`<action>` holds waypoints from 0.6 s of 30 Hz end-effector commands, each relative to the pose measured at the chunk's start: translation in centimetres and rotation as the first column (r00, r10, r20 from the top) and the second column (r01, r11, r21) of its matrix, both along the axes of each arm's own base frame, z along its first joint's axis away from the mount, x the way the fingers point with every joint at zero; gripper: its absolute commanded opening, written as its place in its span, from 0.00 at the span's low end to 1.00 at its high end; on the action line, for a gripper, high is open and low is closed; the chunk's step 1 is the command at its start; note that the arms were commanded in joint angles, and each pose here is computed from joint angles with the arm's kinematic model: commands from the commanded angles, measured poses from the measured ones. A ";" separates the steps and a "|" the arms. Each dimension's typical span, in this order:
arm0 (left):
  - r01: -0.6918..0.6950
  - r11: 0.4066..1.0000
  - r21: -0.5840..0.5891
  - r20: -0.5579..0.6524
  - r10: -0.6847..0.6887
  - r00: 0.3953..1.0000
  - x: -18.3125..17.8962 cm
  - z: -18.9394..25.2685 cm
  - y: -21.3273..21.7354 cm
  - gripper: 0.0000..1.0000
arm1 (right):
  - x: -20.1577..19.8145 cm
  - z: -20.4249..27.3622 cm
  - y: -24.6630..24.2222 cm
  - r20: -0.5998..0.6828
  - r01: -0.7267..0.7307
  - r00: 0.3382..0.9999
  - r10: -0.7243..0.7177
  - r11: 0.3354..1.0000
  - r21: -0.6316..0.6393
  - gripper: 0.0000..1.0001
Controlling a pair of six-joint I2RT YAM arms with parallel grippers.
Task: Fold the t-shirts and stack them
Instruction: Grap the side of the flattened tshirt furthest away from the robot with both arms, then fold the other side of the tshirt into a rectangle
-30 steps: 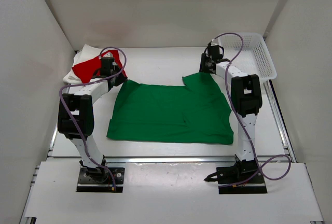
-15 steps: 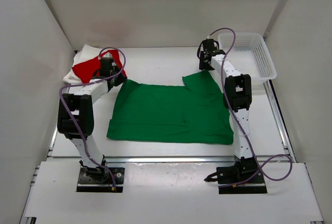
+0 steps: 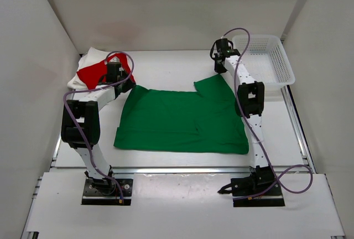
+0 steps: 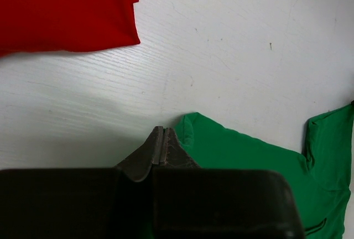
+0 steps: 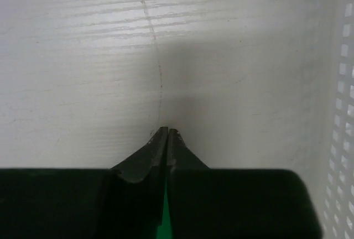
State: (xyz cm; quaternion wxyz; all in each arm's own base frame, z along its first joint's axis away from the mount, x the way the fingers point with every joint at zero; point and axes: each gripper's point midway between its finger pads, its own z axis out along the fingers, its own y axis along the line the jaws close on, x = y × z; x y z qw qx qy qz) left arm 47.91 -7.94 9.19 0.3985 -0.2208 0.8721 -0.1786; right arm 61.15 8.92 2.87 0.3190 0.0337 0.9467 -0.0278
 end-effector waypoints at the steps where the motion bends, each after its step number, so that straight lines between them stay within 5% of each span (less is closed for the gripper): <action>1: 0.003 1.000 -0.023 0.067 -0.002 0.998 0.2 2.6 -0.1 0.00 | 0.2 3.3 0.9 0.034 -0.023 0.999 0.024 1.000 -0.017 0.00; 11: -0.054 0.995 -0.088 0.033 0.057 0.998 -1.0 1.7 2.9 0.00 | -7.8 14.3 0.8 0.043 -0.102 0.994 0.103 0.994 -0.033 0.00; 12: -0.047 0.995 -0.091 0.023 0.049 0.999 -1.2 1.3 2.7 0.00 | -10.0 11.1 0.5 -0.036 -0.117 0.993 0.116 0.993 -0.028 0.00; 13: -0.050 0.995 -0.090 0.015 0.052 0.999 -1.4 1.1 2.7 0.00 | -10.2 13.9 0.7 0.060 -0.124 0.990 0.124 0.992 -0.009 0.00; 18: -0.064 0.997 -0.042 -0.014 0.063 0.998 -2.7 0.3 4.1 0.00 | -18.1 10.4 -0.6 0.014 -0.105 0.994 0.104 0.993 0.044 0.00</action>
